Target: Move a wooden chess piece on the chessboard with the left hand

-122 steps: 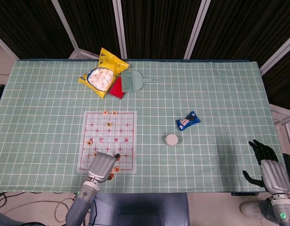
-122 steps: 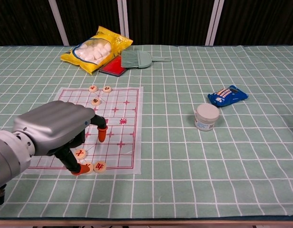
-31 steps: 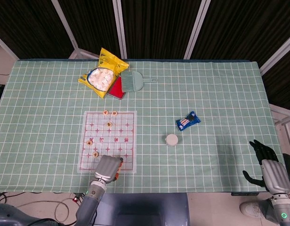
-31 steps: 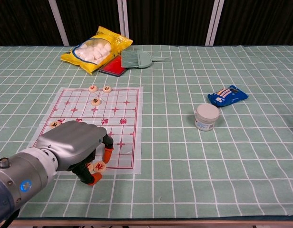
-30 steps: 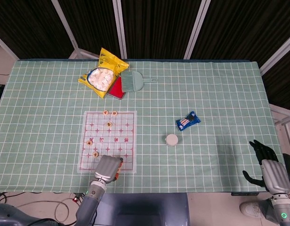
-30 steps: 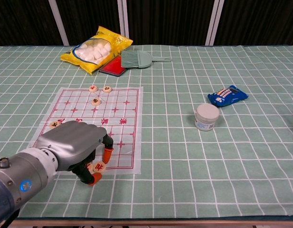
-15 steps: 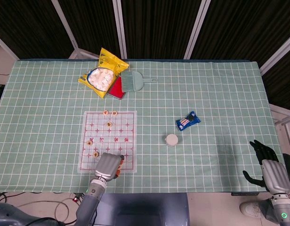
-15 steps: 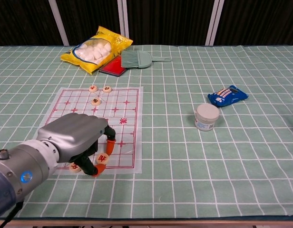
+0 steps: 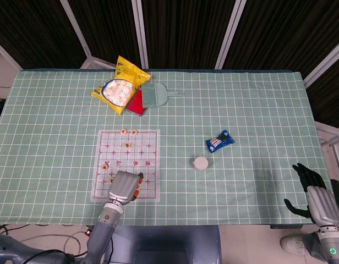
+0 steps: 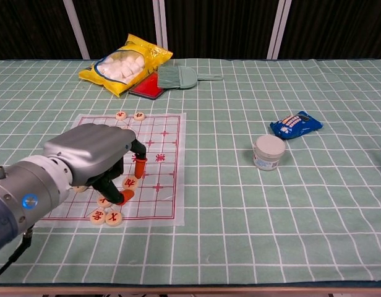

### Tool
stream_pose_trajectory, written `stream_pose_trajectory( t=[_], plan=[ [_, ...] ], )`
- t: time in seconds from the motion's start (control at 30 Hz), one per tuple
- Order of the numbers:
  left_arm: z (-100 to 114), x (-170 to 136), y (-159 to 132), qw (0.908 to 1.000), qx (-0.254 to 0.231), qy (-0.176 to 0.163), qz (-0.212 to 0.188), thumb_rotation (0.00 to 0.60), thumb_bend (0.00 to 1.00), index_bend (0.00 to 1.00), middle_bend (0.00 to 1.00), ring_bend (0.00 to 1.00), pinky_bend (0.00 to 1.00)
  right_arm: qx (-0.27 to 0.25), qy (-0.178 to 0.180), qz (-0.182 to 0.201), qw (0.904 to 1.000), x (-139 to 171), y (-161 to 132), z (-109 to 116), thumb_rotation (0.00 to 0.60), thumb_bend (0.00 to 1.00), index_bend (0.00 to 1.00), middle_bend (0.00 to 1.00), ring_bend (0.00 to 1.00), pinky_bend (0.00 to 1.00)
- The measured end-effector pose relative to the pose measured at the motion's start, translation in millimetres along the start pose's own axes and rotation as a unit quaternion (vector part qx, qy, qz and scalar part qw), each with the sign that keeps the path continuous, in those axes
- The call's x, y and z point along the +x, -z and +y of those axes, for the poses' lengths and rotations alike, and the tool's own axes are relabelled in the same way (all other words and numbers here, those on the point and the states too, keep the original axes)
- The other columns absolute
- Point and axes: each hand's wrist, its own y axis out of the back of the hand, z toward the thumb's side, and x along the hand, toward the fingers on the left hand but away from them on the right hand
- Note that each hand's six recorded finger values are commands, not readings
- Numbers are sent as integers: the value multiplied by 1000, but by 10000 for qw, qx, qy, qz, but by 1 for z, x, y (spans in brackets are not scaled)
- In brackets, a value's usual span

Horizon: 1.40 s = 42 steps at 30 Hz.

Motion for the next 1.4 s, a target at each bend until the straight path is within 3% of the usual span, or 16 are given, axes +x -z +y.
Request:
stream_pose_trajectory(
  t=[0.63, 1.4],
  plan=[
    [-7, 3, 45, 9983, 270, 182, 479, 600, 284, 517, 1000, 986, 1000, 13, -17, 12, 10000, 1, -1, -1, 600, 338, 0, 0, 0, 0],
    [-14, 19, 34, 9983, 348, 259, 389, 600, 284, 514, 1000, 985, 1000, 12, -10, 3, 10000, 1, 0, -1, 600, 338, 0, 0, 0, 0]
  ],
)
